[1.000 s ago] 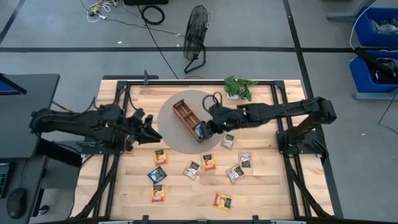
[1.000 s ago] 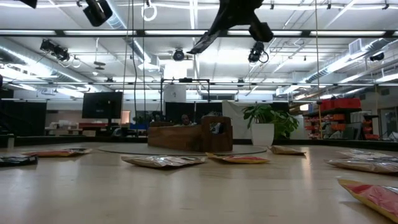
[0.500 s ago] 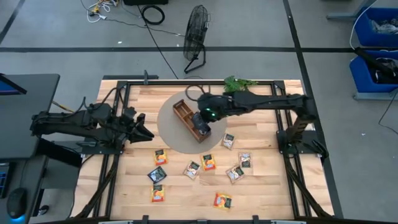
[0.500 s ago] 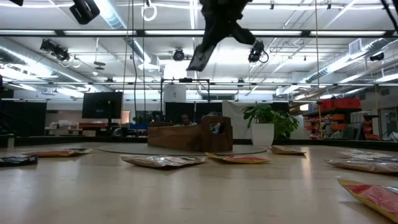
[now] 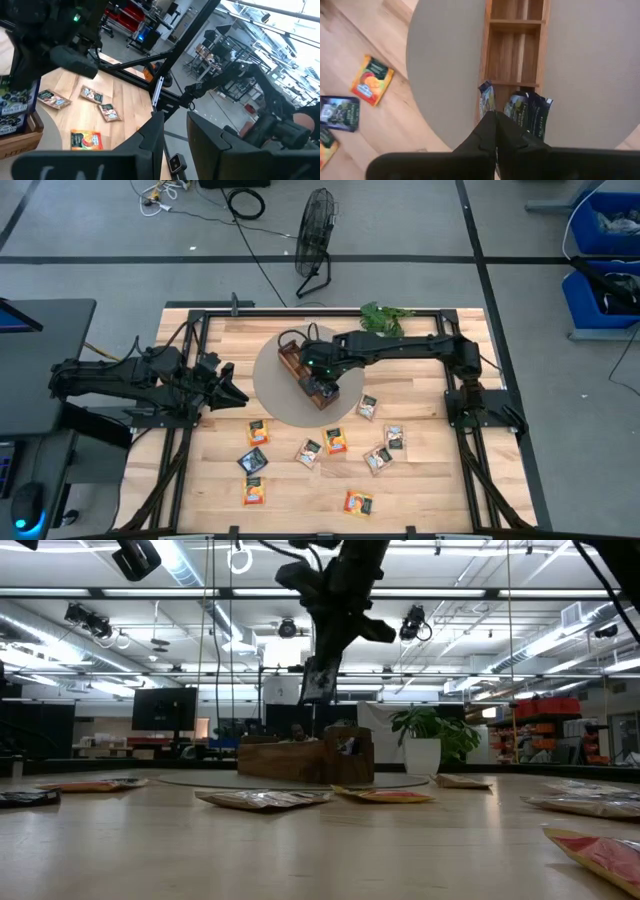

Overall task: Pick & Place Tea
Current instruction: Put the purple tea bag into the right section of the wooden organizer

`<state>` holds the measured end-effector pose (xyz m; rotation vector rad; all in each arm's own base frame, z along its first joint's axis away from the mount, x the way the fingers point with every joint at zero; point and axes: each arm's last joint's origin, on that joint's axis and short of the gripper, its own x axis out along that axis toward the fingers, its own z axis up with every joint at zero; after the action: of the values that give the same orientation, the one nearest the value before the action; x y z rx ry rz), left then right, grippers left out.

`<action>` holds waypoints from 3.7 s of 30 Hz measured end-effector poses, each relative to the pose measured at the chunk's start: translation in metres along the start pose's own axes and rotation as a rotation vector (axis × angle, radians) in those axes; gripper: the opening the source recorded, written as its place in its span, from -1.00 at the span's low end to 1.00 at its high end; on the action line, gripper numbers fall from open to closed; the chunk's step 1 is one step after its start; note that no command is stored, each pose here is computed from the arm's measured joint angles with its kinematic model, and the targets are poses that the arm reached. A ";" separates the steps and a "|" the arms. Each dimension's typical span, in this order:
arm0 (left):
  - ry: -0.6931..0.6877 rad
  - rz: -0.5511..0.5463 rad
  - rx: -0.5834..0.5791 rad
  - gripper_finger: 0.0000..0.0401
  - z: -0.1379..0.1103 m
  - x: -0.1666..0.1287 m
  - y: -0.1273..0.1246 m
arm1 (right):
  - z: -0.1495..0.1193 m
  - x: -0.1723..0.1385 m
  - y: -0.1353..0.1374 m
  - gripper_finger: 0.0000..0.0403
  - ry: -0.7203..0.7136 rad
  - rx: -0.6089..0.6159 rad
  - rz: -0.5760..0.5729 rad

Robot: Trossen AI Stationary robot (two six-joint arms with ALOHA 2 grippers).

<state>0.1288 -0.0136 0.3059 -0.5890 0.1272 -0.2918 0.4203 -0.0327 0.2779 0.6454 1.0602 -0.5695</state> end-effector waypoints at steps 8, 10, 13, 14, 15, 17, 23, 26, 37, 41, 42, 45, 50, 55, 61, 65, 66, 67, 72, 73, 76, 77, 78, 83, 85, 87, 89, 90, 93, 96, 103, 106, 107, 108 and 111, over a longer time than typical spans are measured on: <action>0.001 0.001 0.000 -0.56 0.000 0.000 0.000 | -0.003 0.020 -0.003 -1.00 0.054 -0.009 -0.064; 0.001 0.001 0.000 -0.56 0.000 0.000 0.000 | -0.004 0.025 -0.003 -1.00 0.068 -0.008 -0.078; 0.004 0.004 -0.001 -0.56 0.000 0.000 0.000 | -0.004 0.032 -0.002 -1.00 0.077 -0.011 -0.084; 0.006 0.005 -0.001 -0.56 -0.001 0.000 0.000 | -0.005 0.033 -0.002 -1.00 0.083 -0.014 -0.089; 0.005 0.006 -0.001 -0.56 -0.001 0.000 0.000 | -0.005 0.033 -0.002 -1.00 0.079 -0.017 -0.091; 0.007 0.007 -0.002 -0.56 -0.001 0.000 0.001 | -0.004 0.034 -0.001 -1.00 0.058 -0.013 -0.097; 0.011 0.010 0.004 -0.56 -0.001 0.000 0.001 | -0.004 0.039 -0.001 -1.00 0.060 -0.026 -0.108; 0.011 0.010 0.004 -0.56 -0.001 0.000 0.001 | -0.007 0.044 -0.001 -1.00 0.083 -0.039 -0.126; 0.011 0.010 0.004 -0.56 -0.001 0.000 0.001 | -0.013 0.055 0.004 -1.00 0.071 -0.069 -0.163; 0.010 0.010 0.005 -0.56 -0.001 0.000 0.001 | -0.014 0.061 0.003 -1.00 0.090 -0.075 -0.179; 0.010 0.010 0.005 -0.56 -0.001 0.000 0.001 | -0.014 0.062 0.002 -1.00 0.094 -0.075 -0.182; 0.010 0.010 0.004 -0.56 -0.001 0.000 0.001 | -0.014 0.062 0.002 -1.00 0.095 -0.083 -0.182; 0.010 0.010 0.003 -0.56 -0.001 0.000 0.001 | -0.015 0.062 0.002 -0.93 0.103 -0.088 -0.185; 0.010 0.010 0.003 -0.56 -0.001 0.000 0.001 | -0.015 0.062 0.002 -0.91 0.108 -0.089 -0.180; 0.010 0.010 0.001 -0.56 -0.001 0.000 0.001 | -0.014 0.062 0.001 -0.90 0.122 -0.088 -0.169; 0.010 0.010 -0.003 -0.56 -0.001 0.000 0.001 | -0.013 0.062 0.001 -0.81 0.113 -0.090 -0.161; 0.010 0.010 -0.003 -0.56 -0.001 0.000 0.001 | -0.013 0.062 0.001 -0.76 0.117 -0.090 -0.164; 0.010 0.009 -0.003 -0.56 -0.001 0.000 0.001 | -0.013 0.062 0.000 -0.71 0.123 -0.088 -0.170; 0.010 0.010 -0.004 -0.56 -0.001 0.000 0.001 | -0.013 0.062 -0.005 -0.33 0.136 -0.073 -0.199; 0.010 0.010 -0.004 -0.56 -0.001 0.000 0.001 | -0.013 0.062 -0.005 -0.25 0.137 -0.070 -0.201; 0.010 0.009 -0.004 -0.56 -0.001 0.000 0.001 | -0.013 0.062 -0.005 -0.08 0.140 -0.066 -0.197; 0.010 0.009 -0.004 -0.56 -0.001 0.000 0.001 | -0.013 0.062 -0.005 -0.04 0.144 -0.065 -0.193; 0.010 0.010 -0.004 -0.56 -0.001 0.000 0.001 | -0.014 0.060 -0.004 0.00 0.145 -0.067 -0.186; 0.010 0.010 -0.005 -0.56 -0.001 0.000 0.001 | -0.019 0.044 0.007 0.05 0.108 -0.093 -0.140; 0.011 0.010 -0.005 -0.56 -0.001 0.000 0.001 | -0.020 0.035 0.011 0.04 0.069 -0.110 -0.127; 0.016 0.013 -0.006 -0.56 -0.002 0.000 0.001 | -0.019 0.023 0.016 0.02 0.016 -0.126 -0.097; 0.042 0.030 -0.014 -0.56 -0.004 0.000 0.003 | -0.019 0.012 0.021 0.00 -0.036 -0.132 -0.066; 0.060 0.042 -0.020 -0.56 -0.006 0.000 0.004 | -0.019 0.008 0.023 -0.01 -0.059 -0.134 -0.049; 0.149 0.082 -0.049 -0.56 -0.014 -0.001 0.008 | -0.020 -0.002 0.033 -0.03 -0.126 -0.144 0.014; 0.246 0.141 -0.111 -0.56 -0.024 -0.004 0.014 | -0.022 -0.010 0.042 -0.05 -0.168 -0.151 0.066; 0.429 0.229 -0.227 -0.54 -0.043 -0.008 0.018 | -0.035 -0.015 0.061 -0.05 -0.229 -0.209 0.114; 0.472 0.233 -0.267 -0.45 -0.047 -0.006 0.016 | -0.040 -0.017 0.069 -0.05 -0.262 -0.220 0.120; 0.487 0.234 -0.280 -0.40 -0.049 -0.004 0.016 | -0.042 -0.018 0.071 -0.05 -0.270 -0.223 0.120; 0.504 0.237 -0.296 -0.35 -0.051 -0.003 0.015 | -0.044 -0.019 0.073 -0.05 -0.277 -0.227 0.119; 0.570 0.260 -0.336 -0.18 -0.057 0.003 0.015 | -0.049 -0.020 0.077 -0.05 -0.301 -0.229 0.115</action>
<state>0.1234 -0.0330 0.2500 -0.8006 0.8085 -0.1780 0.4372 0.0576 0.2955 0.4009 0.7854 -0.4215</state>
